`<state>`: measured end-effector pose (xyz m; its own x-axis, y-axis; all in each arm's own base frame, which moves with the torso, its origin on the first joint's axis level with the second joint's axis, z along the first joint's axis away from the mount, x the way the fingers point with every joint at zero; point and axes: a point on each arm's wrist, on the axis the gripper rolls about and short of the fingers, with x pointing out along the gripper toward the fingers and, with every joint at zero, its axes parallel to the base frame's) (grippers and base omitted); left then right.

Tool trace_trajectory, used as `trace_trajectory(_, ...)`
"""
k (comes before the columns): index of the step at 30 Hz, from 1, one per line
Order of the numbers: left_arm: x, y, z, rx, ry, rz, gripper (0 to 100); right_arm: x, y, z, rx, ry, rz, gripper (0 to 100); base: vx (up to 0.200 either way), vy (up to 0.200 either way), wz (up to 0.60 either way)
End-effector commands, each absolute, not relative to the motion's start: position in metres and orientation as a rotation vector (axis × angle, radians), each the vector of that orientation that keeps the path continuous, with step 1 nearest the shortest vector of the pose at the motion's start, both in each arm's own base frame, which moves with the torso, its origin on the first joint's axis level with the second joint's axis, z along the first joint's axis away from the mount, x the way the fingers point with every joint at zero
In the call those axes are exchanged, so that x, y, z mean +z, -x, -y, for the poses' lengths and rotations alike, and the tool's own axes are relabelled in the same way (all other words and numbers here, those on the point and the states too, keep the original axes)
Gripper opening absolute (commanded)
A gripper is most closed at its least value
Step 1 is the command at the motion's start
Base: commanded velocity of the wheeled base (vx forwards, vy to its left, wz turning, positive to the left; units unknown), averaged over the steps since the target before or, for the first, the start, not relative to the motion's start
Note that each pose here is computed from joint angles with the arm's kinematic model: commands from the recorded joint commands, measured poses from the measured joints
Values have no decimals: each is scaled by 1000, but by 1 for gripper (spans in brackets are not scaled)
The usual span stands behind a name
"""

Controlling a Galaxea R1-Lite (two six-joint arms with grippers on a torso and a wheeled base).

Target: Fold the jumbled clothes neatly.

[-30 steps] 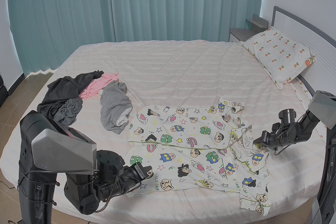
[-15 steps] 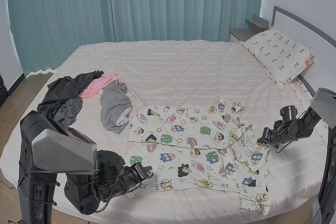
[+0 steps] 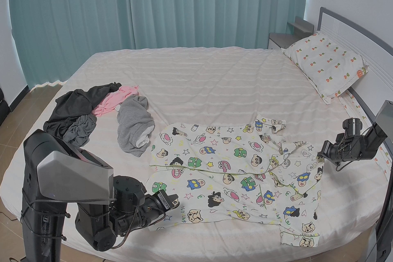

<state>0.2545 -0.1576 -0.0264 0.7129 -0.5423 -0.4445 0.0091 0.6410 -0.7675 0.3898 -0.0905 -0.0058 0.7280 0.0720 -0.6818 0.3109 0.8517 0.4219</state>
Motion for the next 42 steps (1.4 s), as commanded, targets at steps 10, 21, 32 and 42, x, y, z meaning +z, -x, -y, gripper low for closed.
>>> trace_trajectory(10, -25, -255, 158, -355, 831, -707, 0, -23, -395, 103, -249, -520, -730, 0, 0, 0, 0)
trace_trajectory(21, -25, -256, 158, -339, 831, -694, 0, -18, -402, 110, -289, -493, -675, 0, 0, 0, 0)
trace_trajectory(32, -24, -255, 158, -340, 833, -695, 0, -10, -409, 120, -300, -468, -636, 0, 0, 0, 0)
trace_trajectory(42, -25, -256, 157, -337, 833, -693, 0, -11, -415, 128, -302, -441, -645, 0, 0, 0, 0)
